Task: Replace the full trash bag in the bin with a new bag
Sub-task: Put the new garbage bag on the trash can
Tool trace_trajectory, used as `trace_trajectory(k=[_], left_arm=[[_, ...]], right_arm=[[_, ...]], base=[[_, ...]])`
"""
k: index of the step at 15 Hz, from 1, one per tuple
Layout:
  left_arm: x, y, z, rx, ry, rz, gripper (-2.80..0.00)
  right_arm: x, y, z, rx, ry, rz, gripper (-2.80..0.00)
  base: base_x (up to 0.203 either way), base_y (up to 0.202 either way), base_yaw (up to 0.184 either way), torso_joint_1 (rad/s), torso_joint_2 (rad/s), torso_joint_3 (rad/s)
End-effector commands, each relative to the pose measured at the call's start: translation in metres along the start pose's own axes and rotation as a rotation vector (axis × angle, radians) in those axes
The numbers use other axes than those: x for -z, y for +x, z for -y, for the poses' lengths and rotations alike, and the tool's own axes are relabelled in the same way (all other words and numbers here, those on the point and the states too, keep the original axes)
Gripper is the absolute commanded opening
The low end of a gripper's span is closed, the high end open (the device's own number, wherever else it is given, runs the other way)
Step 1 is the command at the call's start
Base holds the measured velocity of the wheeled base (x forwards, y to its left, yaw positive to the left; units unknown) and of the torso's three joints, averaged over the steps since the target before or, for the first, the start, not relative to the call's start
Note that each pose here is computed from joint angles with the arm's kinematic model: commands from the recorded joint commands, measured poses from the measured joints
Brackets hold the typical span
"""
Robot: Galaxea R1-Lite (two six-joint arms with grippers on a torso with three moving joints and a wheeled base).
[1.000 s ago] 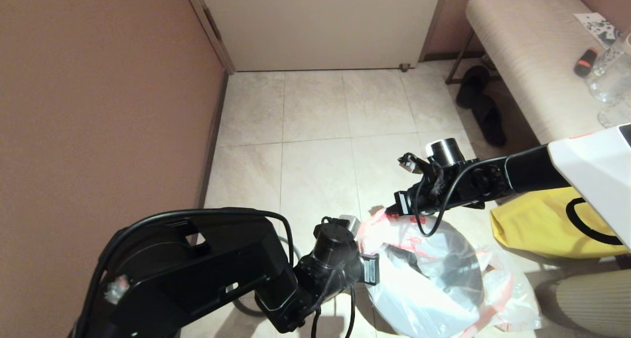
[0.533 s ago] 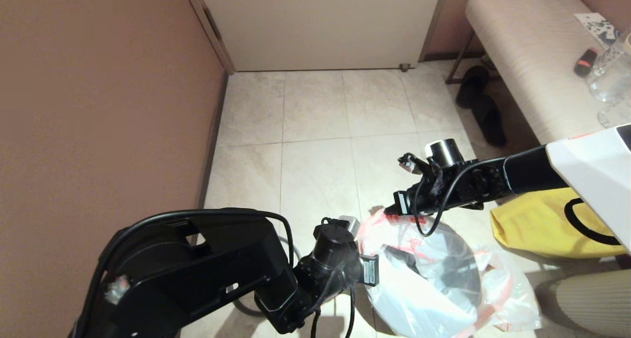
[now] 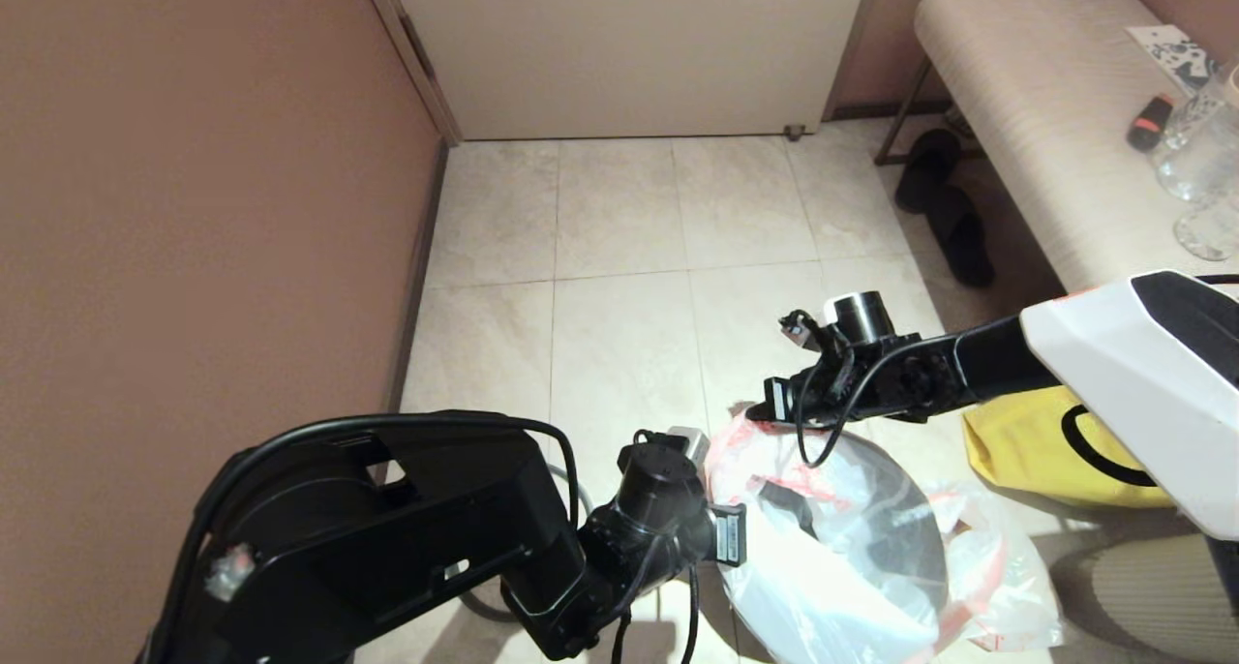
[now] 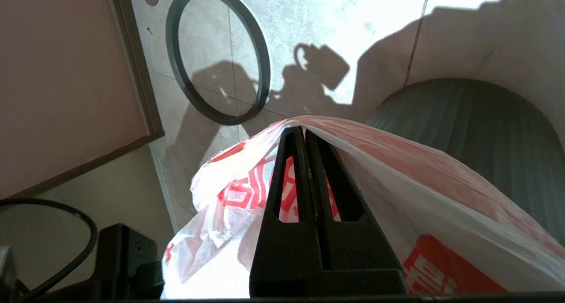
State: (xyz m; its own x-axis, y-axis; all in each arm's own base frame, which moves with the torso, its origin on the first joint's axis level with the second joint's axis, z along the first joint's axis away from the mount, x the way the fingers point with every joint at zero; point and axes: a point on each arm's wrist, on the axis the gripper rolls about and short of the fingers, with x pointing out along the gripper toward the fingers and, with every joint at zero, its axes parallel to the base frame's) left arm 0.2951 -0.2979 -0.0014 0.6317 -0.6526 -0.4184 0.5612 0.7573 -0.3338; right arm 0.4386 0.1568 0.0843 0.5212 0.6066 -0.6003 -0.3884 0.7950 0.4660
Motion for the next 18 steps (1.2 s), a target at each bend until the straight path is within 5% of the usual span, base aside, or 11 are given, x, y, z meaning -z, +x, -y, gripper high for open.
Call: trace_trajectory(k=[1, 13, 18], left_arm=[[-0.002, 0.001, -0.002, -0.003, -0.005, 0.01, -2.8], [-0.012, 0.002, -0.02, -0.061, -0.032, 0.084, -2.8], [-0.015, 0.003, -0.023, -0.093, -0.032, 0.111, -2.8]], right_arm=[[0.011, 0.014, 0.009, 0.008, 0.02, -0.038, -2.8], [0.016, 0.03, 0.051, 0.082, 0.089, -0.097, -2.8], [-0.007, 0.002, 0.042, 0.093, 0.07, -0.018, -2.8]], base=[[0.0, 0.0, 0.0, 0.0, 0.0, 0.0], [0.0, 0.0, 0.0, 0.0, 0.0, 0.0], [0.0, 0.0, 0.0, 0.0, 0.0, 0.0]])
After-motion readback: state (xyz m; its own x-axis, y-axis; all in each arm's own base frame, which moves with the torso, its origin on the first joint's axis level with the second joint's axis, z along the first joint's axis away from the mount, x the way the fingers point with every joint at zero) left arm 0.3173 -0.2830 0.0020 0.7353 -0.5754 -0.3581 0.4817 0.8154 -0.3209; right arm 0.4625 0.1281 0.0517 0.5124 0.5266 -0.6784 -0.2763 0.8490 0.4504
